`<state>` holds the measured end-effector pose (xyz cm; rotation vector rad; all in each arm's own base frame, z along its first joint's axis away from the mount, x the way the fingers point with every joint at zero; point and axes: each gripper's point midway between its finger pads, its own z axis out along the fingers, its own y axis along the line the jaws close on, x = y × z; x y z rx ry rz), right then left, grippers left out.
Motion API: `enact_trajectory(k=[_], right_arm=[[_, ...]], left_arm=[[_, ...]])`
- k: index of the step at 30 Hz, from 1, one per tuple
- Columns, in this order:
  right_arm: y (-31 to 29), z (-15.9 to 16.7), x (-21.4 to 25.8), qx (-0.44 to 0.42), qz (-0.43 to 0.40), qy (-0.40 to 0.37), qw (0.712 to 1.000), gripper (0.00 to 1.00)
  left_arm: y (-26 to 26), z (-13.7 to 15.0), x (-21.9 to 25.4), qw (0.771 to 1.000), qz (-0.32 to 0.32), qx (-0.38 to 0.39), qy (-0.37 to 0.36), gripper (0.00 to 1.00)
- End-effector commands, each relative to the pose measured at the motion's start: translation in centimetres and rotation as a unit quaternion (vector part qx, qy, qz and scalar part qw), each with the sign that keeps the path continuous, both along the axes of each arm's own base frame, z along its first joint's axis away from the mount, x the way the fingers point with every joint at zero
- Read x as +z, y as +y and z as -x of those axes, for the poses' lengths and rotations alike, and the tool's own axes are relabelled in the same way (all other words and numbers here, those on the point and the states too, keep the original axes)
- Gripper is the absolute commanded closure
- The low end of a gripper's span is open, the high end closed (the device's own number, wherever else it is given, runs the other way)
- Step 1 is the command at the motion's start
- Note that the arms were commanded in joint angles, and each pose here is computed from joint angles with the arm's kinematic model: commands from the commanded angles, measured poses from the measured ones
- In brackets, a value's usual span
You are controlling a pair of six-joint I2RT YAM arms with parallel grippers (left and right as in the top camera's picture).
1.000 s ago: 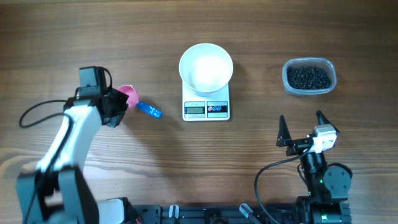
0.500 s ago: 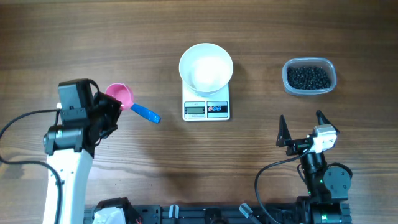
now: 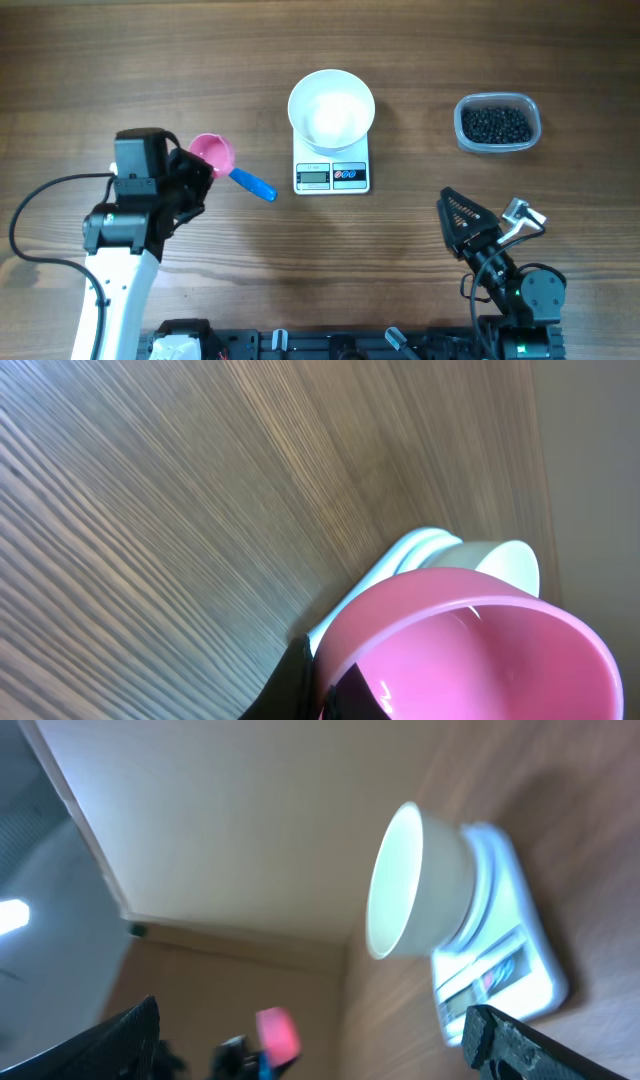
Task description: Scoop item into bowl and weigh 150g on scale
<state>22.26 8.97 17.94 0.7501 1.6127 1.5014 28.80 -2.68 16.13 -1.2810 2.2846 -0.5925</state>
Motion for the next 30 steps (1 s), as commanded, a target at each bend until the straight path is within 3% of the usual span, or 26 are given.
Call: enact_trajectory(k=[1, 7, 15, 30], right_arm=[[0.8, 0.5, 1.1, 0.025, 0.033, -0.047, 0.998, 0.00], [2.6, 2.2, 2.9, 0.089, 0.076, -0.115, 0.987, 0.01], [4.5, 2.9, 2.4, 0.165, 0.110, -0.102, 0.975, 0.00], [8.3, 0.5, 6.0, 0.288, 0.187, -0.133, 0.930, 0.00]], left_arm=[[-1.6, 0.0, 0.4, 0.999, 0.034, 0.014, -0.001, 0.96], [-3.9, 0.0, 0.8, 0.999, 0.044, -0.014, -0.009, 0.96], [-6.8, -0.8, 2.1, 0.996, 0.073, -0.033, -0.040, 0.96], [-10.5, -0.8, 3.1, 0.993, 0.095, -0.032, -0.061, 0.96]])
